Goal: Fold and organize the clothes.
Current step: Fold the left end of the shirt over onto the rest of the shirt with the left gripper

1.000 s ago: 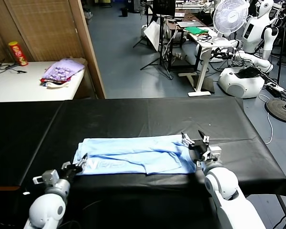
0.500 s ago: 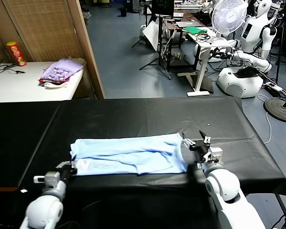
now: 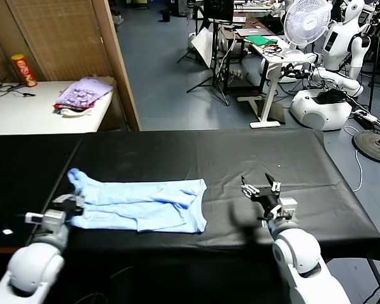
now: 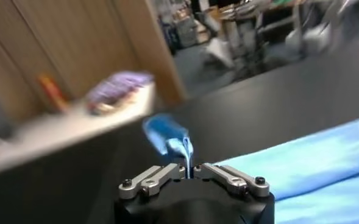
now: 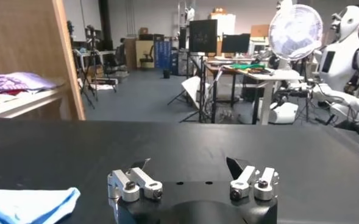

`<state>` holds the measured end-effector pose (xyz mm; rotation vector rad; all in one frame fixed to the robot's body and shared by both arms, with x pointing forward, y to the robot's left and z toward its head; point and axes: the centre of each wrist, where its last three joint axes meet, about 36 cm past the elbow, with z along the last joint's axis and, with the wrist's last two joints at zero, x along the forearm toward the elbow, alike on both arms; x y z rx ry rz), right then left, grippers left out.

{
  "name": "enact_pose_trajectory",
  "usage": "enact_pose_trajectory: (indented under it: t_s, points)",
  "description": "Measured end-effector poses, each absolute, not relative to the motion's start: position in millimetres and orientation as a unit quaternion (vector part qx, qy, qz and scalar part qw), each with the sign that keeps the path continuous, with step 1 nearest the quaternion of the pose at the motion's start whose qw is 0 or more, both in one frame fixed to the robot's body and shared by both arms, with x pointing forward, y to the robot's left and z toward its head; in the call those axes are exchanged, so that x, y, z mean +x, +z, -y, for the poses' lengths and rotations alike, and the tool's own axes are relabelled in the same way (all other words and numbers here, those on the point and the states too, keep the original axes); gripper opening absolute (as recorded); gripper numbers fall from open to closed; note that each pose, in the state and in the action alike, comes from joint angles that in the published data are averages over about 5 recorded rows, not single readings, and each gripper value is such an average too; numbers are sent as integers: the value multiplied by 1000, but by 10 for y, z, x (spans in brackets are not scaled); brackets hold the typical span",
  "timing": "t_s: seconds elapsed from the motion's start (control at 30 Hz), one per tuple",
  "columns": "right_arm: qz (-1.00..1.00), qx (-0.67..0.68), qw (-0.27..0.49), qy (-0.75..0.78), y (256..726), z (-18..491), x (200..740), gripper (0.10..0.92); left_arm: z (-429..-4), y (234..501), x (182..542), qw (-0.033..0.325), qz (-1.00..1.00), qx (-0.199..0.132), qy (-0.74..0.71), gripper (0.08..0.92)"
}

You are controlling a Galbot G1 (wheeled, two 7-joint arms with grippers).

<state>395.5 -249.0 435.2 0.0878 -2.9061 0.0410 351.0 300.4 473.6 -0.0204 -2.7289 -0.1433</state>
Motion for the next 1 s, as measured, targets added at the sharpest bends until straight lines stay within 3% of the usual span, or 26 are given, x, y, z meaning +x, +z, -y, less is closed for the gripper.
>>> enact_pose_trajectory:
  t_s: [0.17,0.4,0.6,0.9,1.0]
  points:
    - [992,19,120,17,4333,2542,3898,798,-2535,4797,3506,216,972,-71,54,149]
    - [992,15,123,19,4314,2542,3885,798,-2051,4775,3609,212,962,-120,127,149]
    - [992,18,125,18,4289,2516,3926,798,-1778,4746,3680,208,955,-136,163,149]
    - [992,24,126,16,4248,2475,3955,798,-1523,4645,3763,196,956,-133,174,149]
    - [991,28,127,17,4243,2480,3953,798,-1476,4592,3791,197,956,-130,177,205]
